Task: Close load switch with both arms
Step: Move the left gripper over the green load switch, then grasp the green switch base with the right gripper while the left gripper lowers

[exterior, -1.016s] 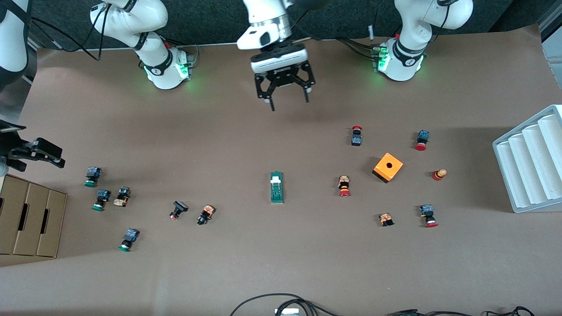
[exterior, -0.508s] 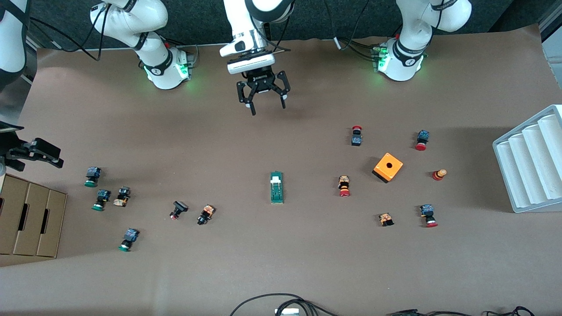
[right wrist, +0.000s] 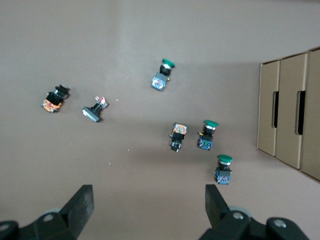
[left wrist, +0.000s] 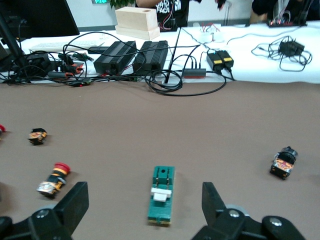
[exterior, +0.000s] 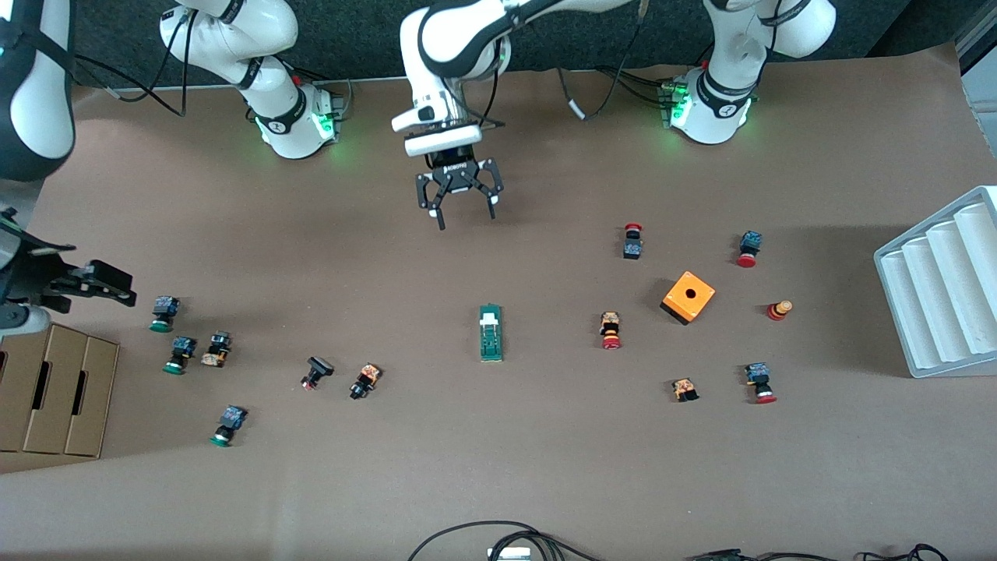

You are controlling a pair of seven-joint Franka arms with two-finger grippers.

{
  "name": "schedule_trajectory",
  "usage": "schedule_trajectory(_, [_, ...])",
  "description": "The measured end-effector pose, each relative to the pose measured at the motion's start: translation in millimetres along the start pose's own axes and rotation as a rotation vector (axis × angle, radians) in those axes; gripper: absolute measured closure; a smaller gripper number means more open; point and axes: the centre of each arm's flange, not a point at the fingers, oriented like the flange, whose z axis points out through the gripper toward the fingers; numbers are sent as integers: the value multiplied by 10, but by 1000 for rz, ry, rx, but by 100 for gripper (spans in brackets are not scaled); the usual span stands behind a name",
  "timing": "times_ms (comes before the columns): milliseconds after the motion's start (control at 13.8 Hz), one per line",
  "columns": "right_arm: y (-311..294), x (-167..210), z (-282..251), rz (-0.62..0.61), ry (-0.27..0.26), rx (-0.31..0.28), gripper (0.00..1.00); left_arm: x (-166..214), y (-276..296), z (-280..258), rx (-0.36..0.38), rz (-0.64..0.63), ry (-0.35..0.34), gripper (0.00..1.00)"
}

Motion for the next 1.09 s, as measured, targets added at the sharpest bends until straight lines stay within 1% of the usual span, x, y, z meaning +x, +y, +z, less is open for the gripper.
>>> schedule_trajectory(218, [-92,25,39,6,1,69,1,-445,71,293,-41,-31,73,0])
schedule_trajectory(435, [-301,63,25,-26,13,77,1,-802,77,582,-66,-44,120,0])
schedule_trajectory(653, [-455,87,20,-37,20,80,1,-1132,29,891,-77,-21,167,0])
schedule_trajectory(871, [-927,197,98,36,39,87,1,-1352,-34,1145,-81,-12,207,0])
schedule_trajectory(1089, [-1690,290,291,169,43,89,1,-1378,-89,1340,-83,4,247,0])
